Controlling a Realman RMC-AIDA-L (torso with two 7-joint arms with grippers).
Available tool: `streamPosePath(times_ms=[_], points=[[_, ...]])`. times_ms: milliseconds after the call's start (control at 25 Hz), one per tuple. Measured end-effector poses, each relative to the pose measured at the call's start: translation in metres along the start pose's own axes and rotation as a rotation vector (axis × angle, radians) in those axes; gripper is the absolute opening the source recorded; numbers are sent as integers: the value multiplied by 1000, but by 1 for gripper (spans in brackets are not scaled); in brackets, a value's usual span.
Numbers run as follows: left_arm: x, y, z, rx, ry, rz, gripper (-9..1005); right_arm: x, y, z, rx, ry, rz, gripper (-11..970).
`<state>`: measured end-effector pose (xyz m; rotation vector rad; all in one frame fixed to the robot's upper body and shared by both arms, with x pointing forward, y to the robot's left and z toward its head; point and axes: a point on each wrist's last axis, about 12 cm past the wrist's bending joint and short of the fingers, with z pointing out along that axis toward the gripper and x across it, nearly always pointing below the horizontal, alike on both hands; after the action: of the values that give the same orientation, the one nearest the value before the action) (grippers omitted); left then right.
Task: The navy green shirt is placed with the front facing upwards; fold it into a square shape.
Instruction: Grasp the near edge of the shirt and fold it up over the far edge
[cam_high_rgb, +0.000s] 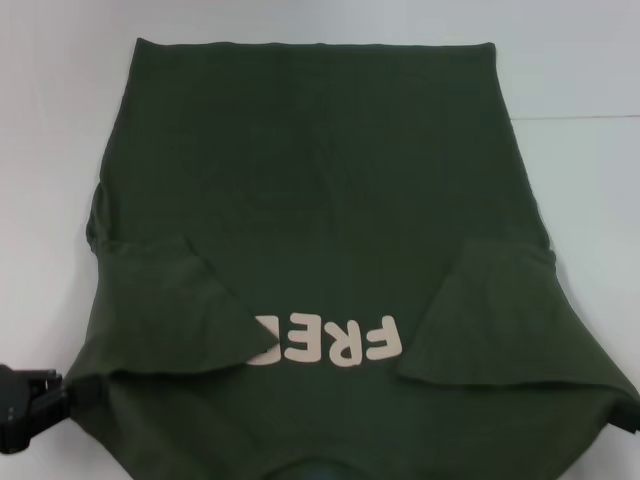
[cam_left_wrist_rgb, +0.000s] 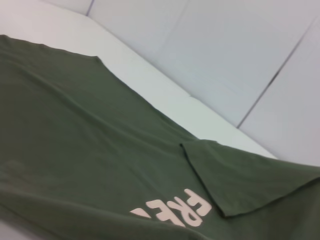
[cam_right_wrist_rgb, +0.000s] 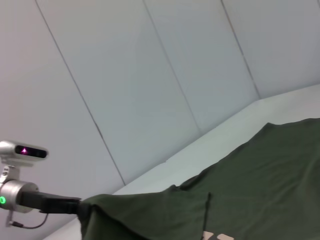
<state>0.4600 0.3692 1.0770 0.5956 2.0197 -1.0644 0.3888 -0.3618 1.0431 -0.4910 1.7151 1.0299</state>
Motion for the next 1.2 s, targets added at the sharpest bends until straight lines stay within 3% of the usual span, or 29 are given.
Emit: streamPosePath(times_ms=[240, 680, 960, 1200], points=[[13, -8, -7, 15, -9, 16, 43, 12, 11, -15, 51, -38, -18, 39], [28, -14, -29, -62, -133, 95, 43, 23, 24, -32, 145, -122, -92, 38], [31, -15, -33, -78, -151, 124, 42, 26, 27, -44, 236, -182, -114, 37], [34, -19, -34, -61, -143, 159, 42, 27, 29, -48, 252, -191, -113, 38]])
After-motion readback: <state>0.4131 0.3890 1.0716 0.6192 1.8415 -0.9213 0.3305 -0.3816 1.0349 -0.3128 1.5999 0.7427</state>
